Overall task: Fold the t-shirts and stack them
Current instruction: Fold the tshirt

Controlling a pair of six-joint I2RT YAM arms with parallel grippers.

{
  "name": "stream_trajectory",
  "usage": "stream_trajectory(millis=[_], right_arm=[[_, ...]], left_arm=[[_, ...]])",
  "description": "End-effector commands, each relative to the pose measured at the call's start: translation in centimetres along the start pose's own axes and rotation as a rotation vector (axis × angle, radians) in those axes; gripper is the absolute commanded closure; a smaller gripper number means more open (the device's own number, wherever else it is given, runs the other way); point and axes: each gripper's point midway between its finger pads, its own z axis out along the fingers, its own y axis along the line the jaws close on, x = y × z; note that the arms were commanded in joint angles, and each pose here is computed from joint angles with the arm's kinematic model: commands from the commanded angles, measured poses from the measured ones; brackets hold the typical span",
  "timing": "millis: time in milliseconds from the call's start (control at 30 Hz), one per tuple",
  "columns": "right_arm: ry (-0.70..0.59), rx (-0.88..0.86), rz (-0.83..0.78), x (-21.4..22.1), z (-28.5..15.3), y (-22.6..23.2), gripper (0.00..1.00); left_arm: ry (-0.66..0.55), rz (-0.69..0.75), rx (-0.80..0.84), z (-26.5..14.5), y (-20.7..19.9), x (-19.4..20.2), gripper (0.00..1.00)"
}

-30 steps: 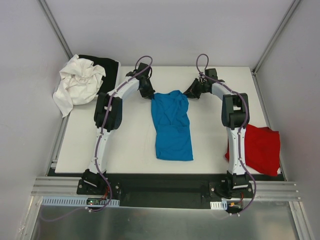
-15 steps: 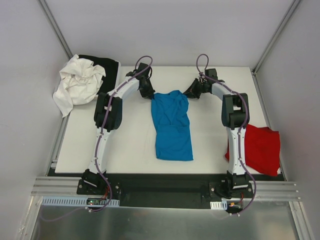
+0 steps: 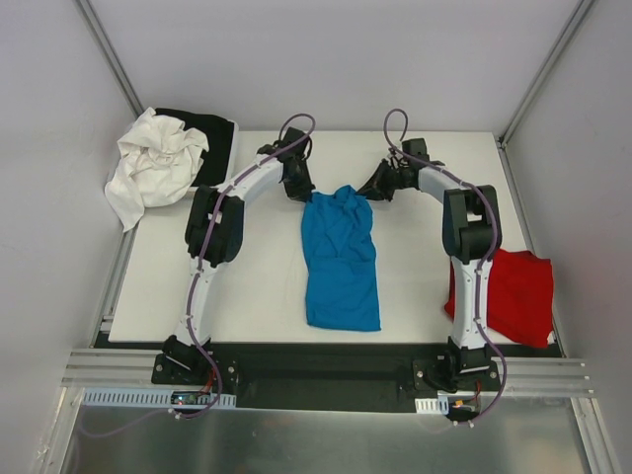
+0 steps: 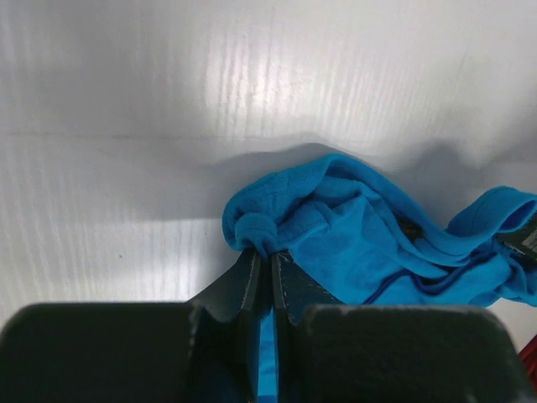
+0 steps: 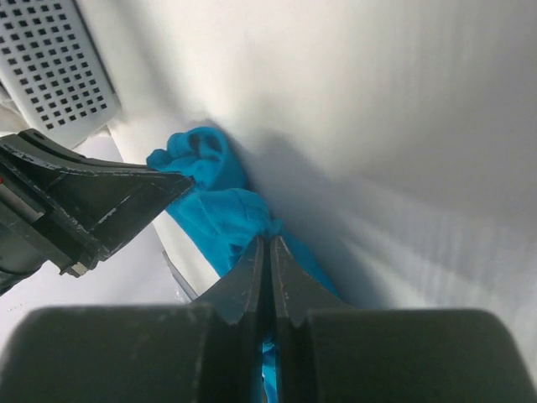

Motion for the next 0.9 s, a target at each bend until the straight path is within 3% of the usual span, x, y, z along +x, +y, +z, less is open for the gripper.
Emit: stream_trajectory(millis=[0,300,533,867], right_arm=[[-0.027,-0.070,-0.119,0.5,-3.0,5.0,0.99],[-0.047,-0.092,-0.157,-0.1,-4.5,7.2,0.99],[-0.048,-0.096,-0.161,1.0,-6.0,7.8,0.99],[-0.018,-0.092,-0.148,4.1,-7.9,7.7,0.99]], left_arm=[[-0.056,0.045,0.022,-3.9,-1.7,-0.7,0.99],[-0.105,0.053,0.051,-5.7,-3.0,-2.2,0.99],[-0.149,0.056,0.083,-9.2,-4.1,-2.8,0.98],[-0.105,0.076,0.072,-11.4,-3.4,0.5,0.98]])
